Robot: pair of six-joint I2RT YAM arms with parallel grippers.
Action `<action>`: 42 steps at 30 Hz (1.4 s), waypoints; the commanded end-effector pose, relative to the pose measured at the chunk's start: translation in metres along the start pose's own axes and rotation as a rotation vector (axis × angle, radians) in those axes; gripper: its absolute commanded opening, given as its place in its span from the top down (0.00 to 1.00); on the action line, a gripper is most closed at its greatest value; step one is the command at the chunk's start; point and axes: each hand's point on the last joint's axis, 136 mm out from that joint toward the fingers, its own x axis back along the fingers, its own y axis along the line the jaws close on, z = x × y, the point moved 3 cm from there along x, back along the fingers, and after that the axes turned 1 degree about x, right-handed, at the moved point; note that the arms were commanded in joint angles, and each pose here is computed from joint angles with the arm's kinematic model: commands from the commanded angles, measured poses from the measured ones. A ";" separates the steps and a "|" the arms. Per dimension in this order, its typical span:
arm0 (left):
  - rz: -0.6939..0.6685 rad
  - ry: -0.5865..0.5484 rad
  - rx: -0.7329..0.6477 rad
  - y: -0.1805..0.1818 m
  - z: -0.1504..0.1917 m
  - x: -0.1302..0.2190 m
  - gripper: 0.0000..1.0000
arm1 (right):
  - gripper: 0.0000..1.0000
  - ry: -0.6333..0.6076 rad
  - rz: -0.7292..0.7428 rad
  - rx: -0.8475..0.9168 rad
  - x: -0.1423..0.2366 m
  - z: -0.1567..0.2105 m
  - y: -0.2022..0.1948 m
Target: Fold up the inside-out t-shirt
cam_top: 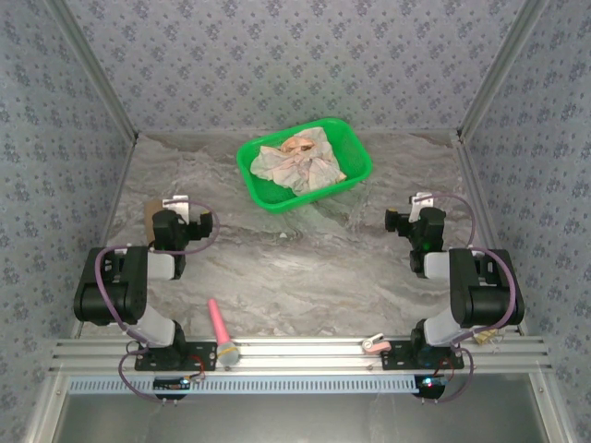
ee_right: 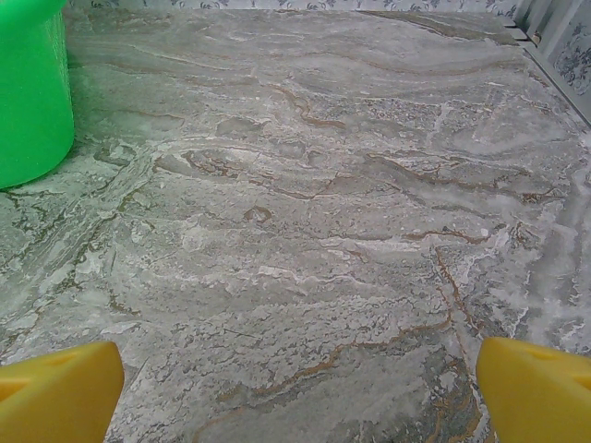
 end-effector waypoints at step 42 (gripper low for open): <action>0.370 0.472 0.336 -0.141 -0.066 0.080 0.00 | 0.15 0.586 -0.383 -0.005 -0.134 -0.092 0.253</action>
